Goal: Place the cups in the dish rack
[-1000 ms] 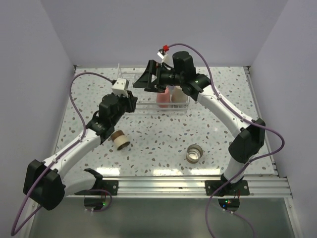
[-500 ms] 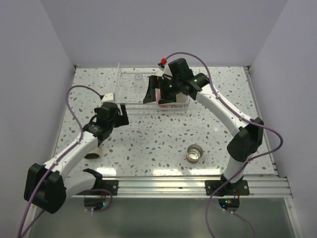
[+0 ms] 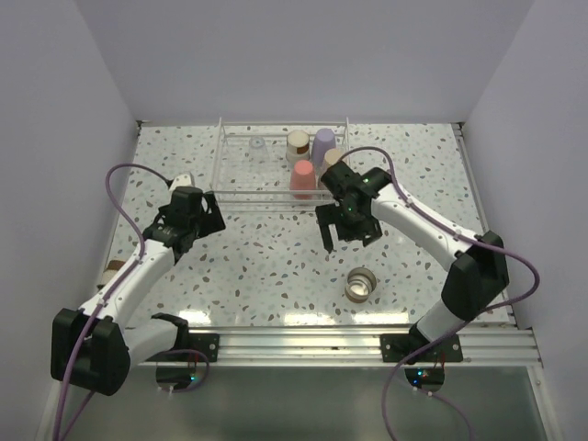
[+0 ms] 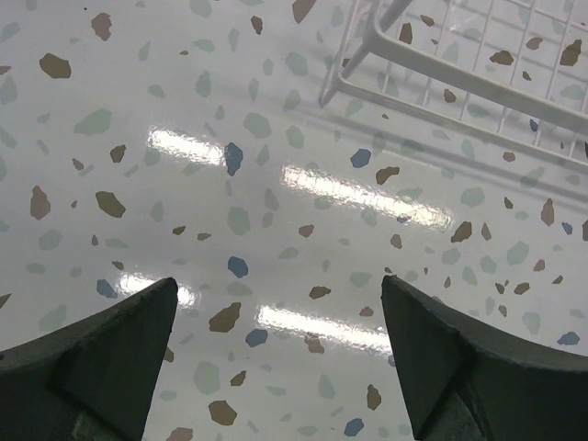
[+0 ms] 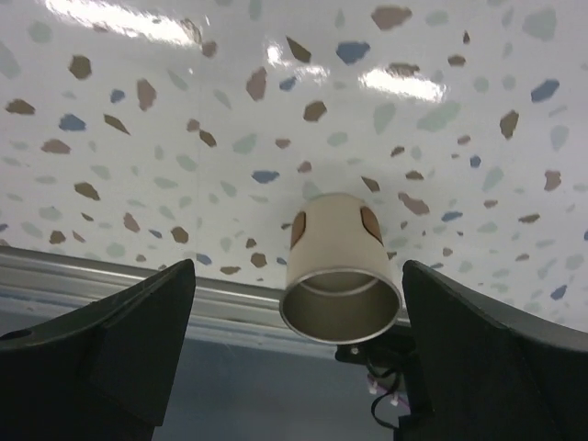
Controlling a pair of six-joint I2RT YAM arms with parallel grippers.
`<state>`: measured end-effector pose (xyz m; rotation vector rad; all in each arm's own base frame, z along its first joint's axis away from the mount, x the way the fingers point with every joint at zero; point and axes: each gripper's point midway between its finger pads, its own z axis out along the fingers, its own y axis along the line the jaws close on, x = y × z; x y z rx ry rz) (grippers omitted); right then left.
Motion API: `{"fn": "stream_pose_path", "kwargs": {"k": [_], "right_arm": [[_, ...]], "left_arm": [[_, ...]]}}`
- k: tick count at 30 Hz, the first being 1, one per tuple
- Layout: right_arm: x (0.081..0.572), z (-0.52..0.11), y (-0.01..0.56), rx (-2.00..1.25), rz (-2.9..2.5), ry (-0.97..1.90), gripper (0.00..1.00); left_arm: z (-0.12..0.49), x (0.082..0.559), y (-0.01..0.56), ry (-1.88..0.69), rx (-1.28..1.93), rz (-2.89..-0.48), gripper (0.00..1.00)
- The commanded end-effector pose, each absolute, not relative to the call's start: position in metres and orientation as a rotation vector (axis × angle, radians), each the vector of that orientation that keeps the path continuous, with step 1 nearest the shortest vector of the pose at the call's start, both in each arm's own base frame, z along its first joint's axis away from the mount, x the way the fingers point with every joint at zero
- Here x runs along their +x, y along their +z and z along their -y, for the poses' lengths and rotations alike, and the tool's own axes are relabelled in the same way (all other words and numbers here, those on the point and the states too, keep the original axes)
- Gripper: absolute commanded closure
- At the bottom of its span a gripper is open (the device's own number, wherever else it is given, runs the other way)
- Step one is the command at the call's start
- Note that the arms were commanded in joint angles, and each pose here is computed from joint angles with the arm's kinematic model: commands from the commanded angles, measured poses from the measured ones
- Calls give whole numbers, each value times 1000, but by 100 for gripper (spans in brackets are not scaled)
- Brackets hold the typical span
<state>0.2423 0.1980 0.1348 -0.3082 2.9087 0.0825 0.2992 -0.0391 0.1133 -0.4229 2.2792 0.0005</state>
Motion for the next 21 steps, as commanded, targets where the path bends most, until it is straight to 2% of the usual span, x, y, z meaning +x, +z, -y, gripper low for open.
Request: {"fn": "stream_pose_path", "kwargs": {"k": [1, 8, 16, 21], "right_arm": [[215, -172, 145, -184, -2914, 27, 2], [185, -182, 133, -168, -2945, 185, 4], [161, -194, 97, -211, -2994, 170, 7], [155, -188, 69, -199, -3011, 125, 22]], "left_arm": [[51, 308, 130, -82, -371, -2247, 5], [61, 308, 127, -146, -329, -2258, 7], [64, 306, 129, -164, -312, -2255, 8], [65, 301, 130, -182, -305, -2252, 8]]}}
